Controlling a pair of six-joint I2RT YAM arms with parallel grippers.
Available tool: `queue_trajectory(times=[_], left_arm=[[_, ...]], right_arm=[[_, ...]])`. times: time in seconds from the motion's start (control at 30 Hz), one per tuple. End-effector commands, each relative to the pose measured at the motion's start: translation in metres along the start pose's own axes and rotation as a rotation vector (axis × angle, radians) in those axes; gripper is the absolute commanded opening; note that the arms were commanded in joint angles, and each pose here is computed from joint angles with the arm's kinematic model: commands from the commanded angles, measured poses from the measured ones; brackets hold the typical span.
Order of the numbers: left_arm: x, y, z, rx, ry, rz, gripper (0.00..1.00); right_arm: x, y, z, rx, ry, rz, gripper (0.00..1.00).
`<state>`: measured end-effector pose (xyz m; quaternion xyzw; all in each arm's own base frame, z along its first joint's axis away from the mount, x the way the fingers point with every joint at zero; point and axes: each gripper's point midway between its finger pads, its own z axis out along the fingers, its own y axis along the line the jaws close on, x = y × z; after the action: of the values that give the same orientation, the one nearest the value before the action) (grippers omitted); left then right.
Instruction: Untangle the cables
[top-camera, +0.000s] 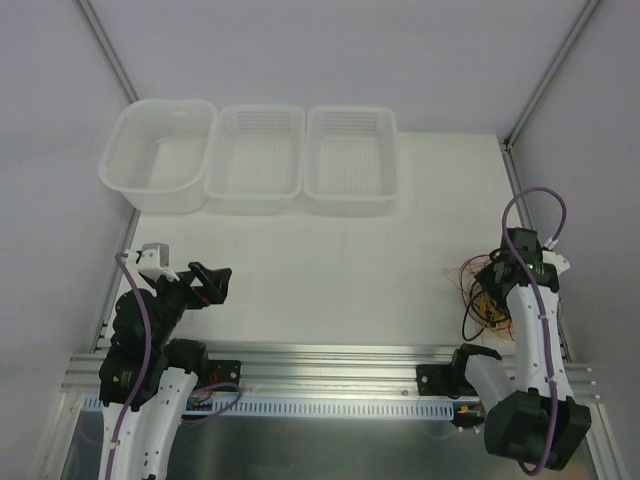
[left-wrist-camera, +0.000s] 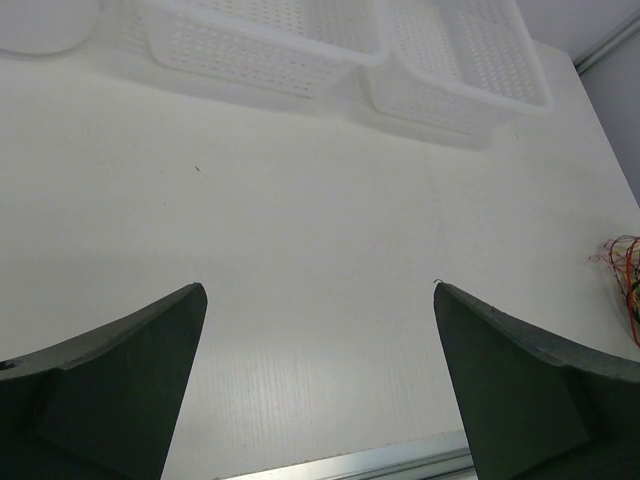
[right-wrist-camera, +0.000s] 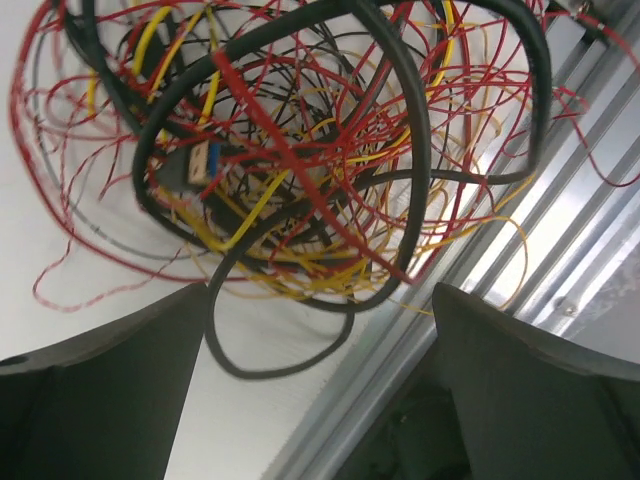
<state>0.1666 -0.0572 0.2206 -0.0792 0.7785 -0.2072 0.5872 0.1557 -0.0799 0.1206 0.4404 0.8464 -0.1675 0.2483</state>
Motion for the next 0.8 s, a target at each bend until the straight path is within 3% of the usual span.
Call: queue_trajectory(times=[0.0,0.17,0.3,0.4,0.53,0.77], left_arm=[[-0.007,-0.008,0.001,0.043,-0.03,0.002,0.99],[-0.005,-0.009,0.002,0.048,-0.022,0.004,0.99],[-0.006,-0.009,0.002,0.051,-0.024,0.008,0.99],[-0.005,-0.01,0.003,0.054,-0.017,0.007,0.99],[-0.005,-0.01,0.003,0.054,-0.014,0.01,0.99],[-0.004,-0.01,0.003,0.055,-0.015,0.01,0.99]], right_arm=[[-0.004,0.021,0.024,-0.053,0.047,0.142,1.0],[0.015,0.045,0.058,-0.089,0.197,0.082,0.99],[0.035,0.062,0.066,-0.168,0.262,0.022,0.88],[0.045,0.07,0.065,-0.178,0.257,-0.057,0.76],[0.065,0.095,0.059,-0.256,0.271,-0.176,0.49],[0.148,0.165,0.0,-0.501,0.274,-0.653,0.05]])
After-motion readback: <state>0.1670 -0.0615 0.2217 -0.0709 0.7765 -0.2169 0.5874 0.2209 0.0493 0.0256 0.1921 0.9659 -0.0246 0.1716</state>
